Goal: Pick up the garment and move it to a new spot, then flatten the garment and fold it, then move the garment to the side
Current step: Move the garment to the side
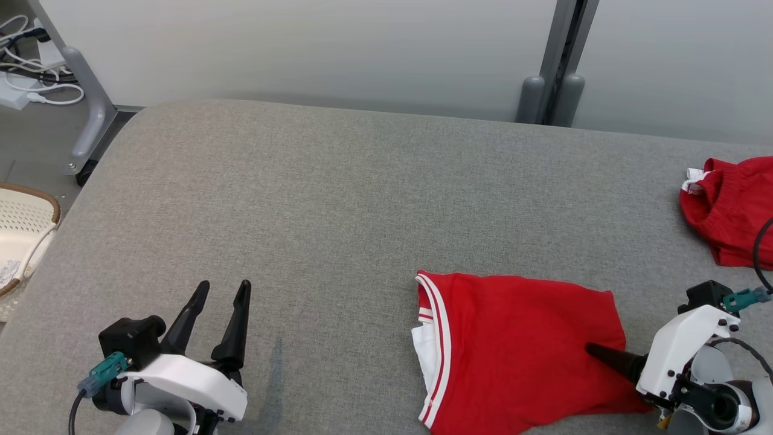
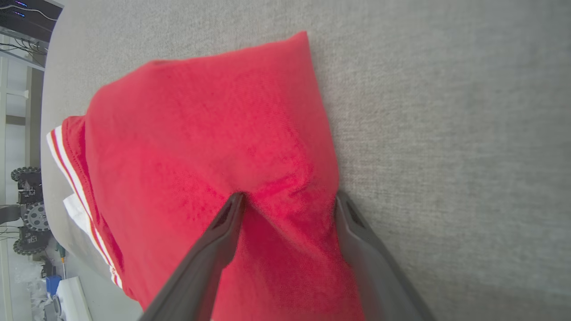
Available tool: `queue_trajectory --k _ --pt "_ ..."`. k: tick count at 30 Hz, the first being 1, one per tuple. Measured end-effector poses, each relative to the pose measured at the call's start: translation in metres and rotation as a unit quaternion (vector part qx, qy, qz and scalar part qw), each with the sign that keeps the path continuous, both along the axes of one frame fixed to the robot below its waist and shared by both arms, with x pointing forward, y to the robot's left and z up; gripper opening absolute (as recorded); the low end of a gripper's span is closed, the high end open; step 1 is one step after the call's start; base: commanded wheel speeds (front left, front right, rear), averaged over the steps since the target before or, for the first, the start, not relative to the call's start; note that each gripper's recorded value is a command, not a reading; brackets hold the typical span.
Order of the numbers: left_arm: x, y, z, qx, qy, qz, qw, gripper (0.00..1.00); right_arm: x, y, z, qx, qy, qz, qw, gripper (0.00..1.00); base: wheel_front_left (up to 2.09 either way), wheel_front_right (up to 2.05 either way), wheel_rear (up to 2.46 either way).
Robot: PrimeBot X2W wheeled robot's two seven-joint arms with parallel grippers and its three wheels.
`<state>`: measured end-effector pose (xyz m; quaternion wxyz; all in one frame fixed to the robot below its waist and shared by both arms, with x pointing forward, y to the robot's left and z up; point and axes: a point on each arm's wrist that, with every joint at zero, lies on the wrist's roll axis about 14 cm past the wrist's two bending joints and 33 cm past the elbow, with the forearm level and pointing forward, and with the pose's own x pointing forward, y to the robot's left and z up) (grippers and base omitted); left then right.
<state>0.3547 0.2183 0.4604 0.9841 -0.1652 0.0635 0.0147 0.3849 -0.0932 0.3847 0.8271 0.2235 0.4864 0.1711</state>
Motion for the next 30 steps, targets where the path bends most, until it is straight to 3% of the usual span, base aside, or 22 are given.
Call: queue_trajectory --k 5,6,8,9,17,30 --pt "0.0 0.002 0.0 0.001 0.001 0.001 1.0 1.0 -0.004 0.008 -0.01 0.007 0.024 0.008 1.0 1.0 0.0 0.0 0.0" --pt "0.0 0.002 0.001 0.001 0.0 0.002 1.0 1.0 -0.004 0.009 -0.011 0.008 0.026 0.008 1.0 0.59 0.0 0.0 0.0" --pt "0.0 0.003 0.001 0.002 -0.001 0.003 1.0 1.0 -0.004 0.009 -0.013 0.007 0.027 0.008 1.0 0.13 0.0 0.0 0.0" --pt "0.0 0.003 0.001 0.002 -0.001 0.003 1.0 1.0 -0.003 0.01 -0.013 0.007 0.027 0.008 1.0 0.0 0.0 0.0 0.0" --pt "0.002 0.001 0.002 0.004 -0.002 0.0 1.0 1.0 -0.001 0.017 -0.007 0.019 0.005 0.012 1.0 0.0 0.0 0.0 0.0" --pt "0.02 -0.031 0.016 0.005 -0.028 -0.052 0.998 1.0 0.051 -0.005 0.055 0.012 -0.127 -0.003 0.992 0.0 0.0 0.0 0.0"
